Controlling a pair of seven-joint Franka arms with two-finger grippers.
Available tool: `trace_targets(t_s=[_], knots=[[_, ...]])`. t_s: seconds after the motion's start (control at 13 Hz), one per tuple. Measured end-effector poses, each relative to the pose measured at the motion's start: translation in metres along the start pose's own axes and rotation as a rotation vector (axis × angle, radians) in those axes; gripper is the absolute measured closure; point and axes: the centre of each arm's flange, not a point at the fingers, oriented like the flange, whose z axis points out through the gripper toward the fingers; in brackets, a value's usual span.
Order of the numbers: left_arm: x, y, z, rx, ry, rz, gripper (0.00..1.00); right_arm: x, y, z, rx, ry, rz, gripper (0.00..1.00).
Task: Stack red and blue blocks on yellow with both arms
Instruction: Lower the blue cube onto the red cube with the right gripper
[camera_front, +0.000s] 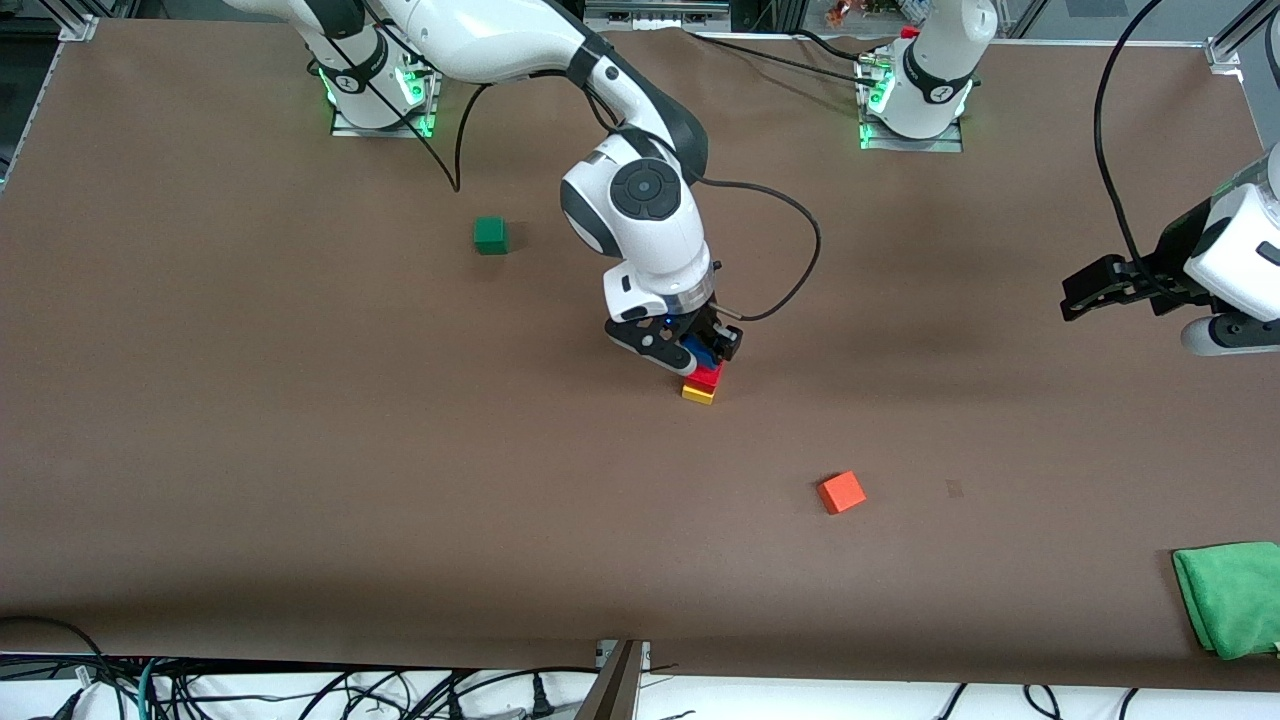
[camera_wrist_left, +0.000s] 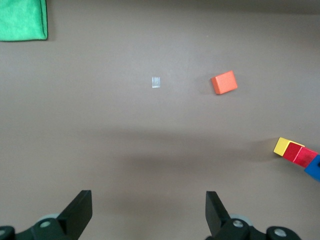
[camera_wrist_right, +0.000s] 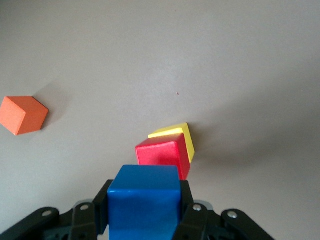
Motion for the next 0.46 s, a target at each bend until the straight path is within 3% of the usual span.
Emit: trace_targets(t_s=[0.46], knots=[[0.0, 0.001, 0.011, -0.016, -0.025, -0.001, 0.0, 0.003, 0.002, 0.02, 0.015, 0.018, -0.006, 0.45]])
